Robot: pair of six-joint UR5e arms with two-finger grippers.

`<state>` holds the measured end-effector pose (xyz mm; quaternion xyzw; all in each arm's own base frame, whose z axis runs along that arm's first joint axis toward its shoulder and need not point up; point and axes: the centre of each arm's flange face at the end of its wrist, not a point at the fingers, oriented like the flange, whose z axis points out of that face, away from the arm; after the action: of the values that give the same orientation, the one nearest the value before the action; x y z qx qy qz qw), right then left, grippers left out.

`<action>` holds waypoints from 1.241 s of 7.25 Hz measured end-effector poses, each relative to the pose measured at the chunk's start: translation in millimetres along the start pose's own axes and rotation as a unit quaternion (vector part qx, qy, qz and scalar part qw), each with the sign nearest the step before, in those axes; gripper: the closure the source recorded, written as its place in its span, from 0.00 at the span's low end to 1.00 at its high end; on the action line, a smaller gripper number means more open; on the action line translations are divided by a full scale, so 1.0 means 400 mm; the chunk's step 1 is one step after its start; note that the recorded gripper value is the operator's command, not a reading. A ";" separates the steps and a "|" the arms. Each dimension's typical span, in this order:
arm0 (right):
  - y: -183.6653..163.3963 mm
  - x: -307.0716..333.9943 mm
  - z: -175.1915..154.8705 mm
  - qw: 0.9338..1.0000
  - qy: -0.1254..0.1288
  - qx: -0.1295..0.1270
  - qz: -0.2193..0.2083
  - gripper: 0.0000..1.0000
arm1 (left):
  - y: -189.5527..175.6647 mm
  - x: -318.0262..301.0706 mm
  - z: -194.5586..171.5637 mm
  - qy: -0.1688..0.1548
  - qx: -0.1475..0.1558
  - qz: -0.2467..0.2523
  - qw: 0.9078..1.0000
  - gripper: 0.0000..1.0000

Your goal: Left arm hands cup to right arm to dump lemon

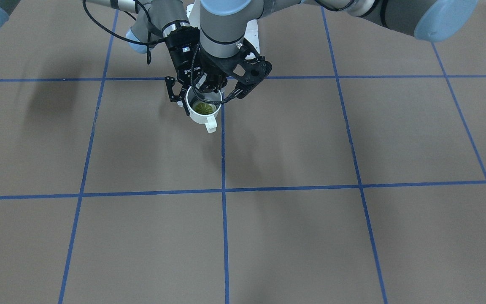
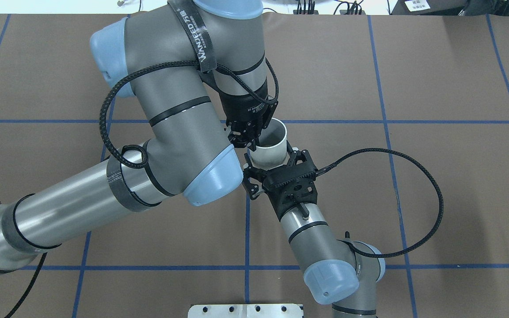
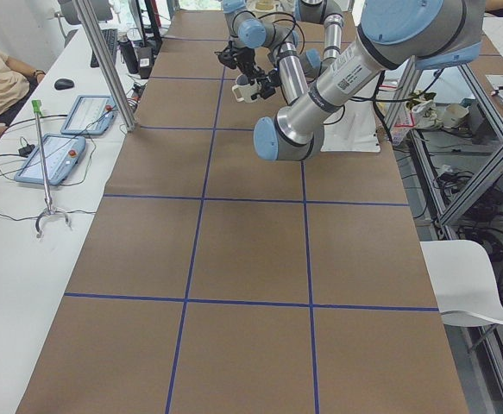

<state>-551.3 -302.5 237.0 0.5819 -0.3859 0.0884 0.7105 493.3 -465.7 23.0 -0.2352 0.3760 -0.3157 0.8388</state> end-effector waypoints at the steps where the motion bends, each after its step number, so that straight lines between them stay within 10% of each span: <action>1: 0.001 0.003 0.003 1.000 0.001 0.000 -0.001 0.30 | 0.002 -0.001 -0.001 0.001 -0.001 0.001 1.000 1.00; 2: 0.003 0.004 0.005 1.000 0.002 0.000 -0.003 0.62 | 0.004 -0.001 -0.003 0.001 -0.001 0.001 1.000 1.00; 3: 0.003 0.003 0.006 1.000 0.002 0.000 -0.003 0.79 | 0.005 -0.002 -0.004 0.002 -0.001 0.002 1.000 0.18; 4: 0.006 0.002 0.006 1.000 0.001 -0.002 -0.005 0.85 | 0.010 -0.004 -0.010 0.004 -0.003 0.004 1.000 0.00; 9: 0.084 0.266 -0.087 0.999 -0.005 0.007 0.047 1.00 | 0.025 -0.064 -0.155 0.060 -0.006 0.028 0.998 0.00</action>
<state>-482.2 -295.5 330.7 0.5682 -0.4155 0.1215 0.6998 435.3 -450.5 -8.6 -0.2108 0.4338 -0.3033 0.8218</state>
